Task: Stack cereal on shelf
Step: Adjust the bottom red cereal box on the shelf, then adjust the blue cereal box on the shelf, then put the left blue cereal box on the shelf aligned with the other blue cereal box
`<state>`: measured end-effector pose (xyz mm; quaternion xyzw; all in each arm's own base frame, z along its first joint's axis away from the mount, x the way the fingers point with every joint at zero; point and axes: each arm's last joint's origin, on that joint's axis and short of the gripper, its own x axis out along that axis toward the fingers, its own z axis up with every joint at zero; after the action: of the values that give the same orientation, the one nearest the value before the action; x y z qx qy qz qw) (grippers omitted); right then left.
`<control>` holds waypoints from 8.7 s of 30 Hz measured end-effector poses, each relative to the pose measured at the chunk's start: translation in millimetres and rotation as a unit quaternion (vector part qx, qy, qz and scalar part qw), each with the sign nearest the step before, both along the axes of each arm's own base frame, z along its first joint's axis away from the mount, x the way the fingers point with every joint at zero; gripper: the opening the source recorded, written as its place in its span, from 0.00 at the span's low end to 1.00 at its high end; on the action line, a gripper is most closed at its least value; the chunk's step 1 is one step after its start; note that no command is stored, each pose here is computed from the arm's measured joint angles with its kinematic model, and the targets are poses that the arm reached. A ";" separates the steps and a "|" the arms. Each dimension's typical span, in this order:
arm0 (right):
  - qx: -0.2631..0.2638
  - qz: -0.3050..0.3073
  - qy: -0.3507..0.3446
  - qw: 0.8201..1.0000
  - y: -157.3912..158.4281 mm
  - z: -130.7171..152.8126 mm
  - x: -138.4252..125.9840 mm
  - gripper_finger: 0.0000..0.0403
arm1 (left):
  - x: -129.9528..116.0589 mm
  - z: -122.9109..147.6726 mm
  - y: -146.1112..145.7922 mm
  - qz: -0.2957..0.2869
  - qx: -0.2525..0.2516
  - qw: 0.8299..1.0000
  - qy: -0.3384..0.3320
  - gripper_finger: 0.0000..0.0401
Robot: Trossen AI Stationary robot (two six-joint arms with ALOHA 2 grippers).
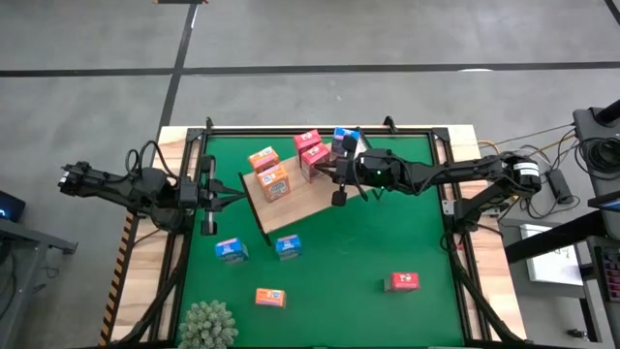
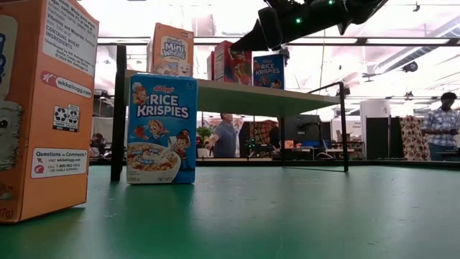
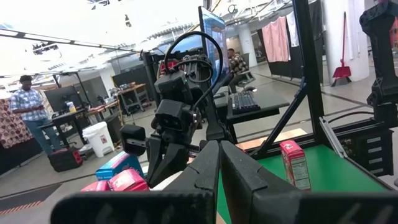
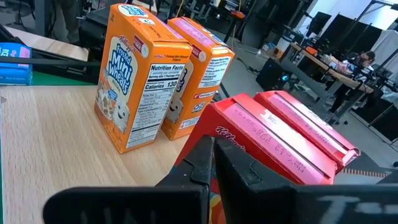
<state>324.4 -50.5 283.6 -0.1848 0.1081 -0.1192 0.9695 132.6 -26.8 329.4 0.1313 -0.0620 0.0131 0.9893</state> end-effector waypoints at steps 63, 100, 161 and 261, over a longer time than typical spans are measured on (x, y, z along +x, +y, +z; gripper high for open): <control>0.088 -0.107 0.288 0.947 -34.3 53.9 -59.3 0.02 | 0.3 3.4 -0.1 -0.003 -0.027 0.999 -0.018 0.00; -0.014 -0.123 0.269 0.955 -57.5 28.9 -53.4 0.02 | 8.7 2.0 -2.3 -0.004 -0.028 0.999 -0.016 0.00; 0.028 0.003 0.174 0.984 -61.6 0.8 -65.1 0.02 | 9.4 2.2 -2.4 -0.003 -0.024 1.000 -0.018 0.00; -0.014 0.100 0.041 0.994 52.7 14.8 -91.1 0.02 | 43.3 32.4 -29.9 0.084 -0.379 0.703 0.596 0.00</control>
<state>233.3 2.3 298.4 -0.2134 0.1272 -0.0154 0.9685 175.9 -56.7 361.9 -0.2691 0.5618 0.0376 0.7813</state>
